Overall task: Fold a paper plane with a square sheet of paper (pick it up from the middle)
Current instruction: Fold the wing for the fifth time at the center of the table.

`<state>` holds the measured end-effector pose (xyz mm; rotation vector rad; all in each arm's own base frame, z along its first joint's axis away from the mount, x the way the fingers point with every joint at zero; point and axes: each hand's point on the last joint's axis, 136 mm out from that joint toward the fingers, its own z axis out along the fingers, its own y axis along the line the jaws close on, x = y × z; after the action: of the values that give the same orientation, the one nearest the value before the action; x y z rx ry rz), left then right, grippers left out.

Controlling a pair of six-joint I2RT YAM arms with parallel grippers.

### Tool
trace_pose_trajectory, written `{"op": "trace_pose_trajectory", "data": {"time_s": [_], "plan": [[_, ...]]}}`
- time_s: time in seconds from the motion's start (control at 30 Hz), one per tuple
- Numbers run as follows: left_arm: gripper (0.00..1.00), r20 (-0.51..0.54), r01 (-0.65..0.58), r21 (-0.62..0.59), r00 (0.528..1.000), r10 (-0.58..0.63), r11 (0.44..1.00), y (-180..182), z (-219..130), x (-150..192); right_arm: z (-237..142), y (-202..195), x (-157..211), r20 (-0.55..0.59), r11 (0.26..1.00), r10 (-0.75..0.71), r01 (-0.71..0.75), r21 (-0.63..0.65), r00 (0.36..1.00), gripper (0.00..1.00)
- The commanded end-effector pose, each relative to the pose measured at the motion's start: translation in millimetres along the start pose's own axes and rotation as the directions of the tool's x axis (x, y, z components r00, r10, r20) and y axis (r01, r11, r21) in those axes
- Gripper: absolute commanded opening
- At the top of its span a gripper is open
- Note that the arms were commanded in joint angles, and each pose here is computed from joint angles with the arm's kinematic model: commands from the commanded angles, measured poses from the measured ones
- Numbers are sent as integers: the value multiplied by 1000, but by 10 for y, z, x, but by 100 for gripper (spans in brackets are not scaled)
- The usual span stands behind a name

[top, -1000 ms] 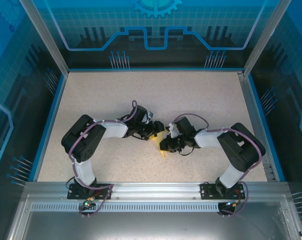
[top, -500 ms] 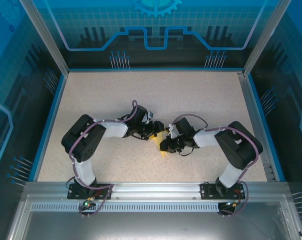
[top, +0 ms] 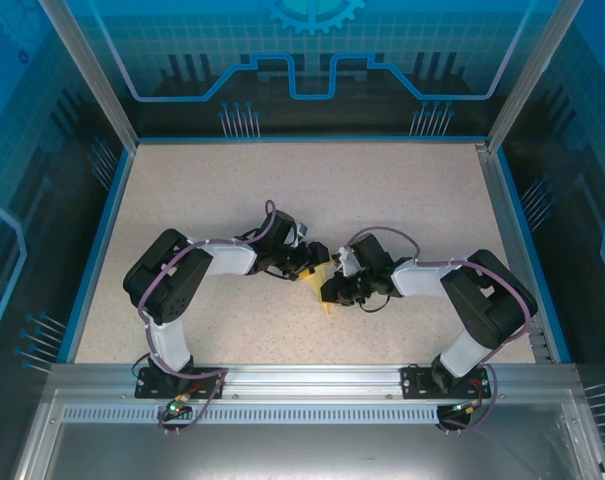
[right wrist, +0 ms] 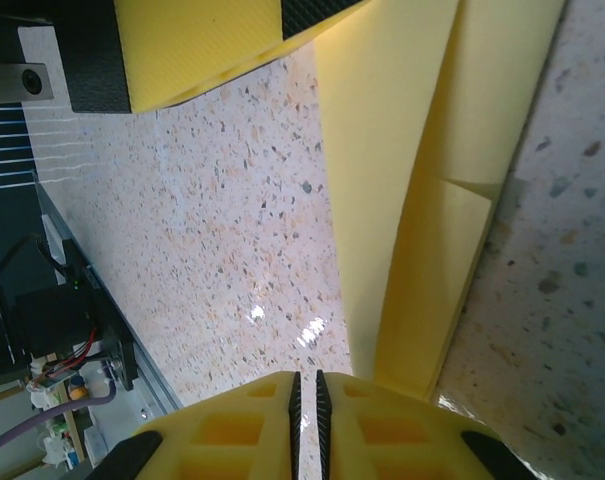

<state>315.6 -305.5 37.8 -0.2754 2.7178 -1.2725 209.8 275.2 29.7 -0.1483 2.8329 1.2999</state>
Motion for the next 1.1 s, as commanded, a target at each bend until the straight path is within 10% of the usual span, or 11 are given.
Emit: {"op": "trace_pose_trajectory", "data": {"time_s": [0.0,0.8,1.07], "plan": [[69,-42,47,-117,998,-52,992,387,110,114,77,93,217,-86,999,-21,19,-29,996,16],[67,-32,66,-132,997,-71,989,416,114,104,-17,-422,683,-129,990,60,-42,133,990,9],[67,-42,63,-122,997,-69,991,394,114,118,-231,67,272,35,996,-77,75,55,996,10]]}}
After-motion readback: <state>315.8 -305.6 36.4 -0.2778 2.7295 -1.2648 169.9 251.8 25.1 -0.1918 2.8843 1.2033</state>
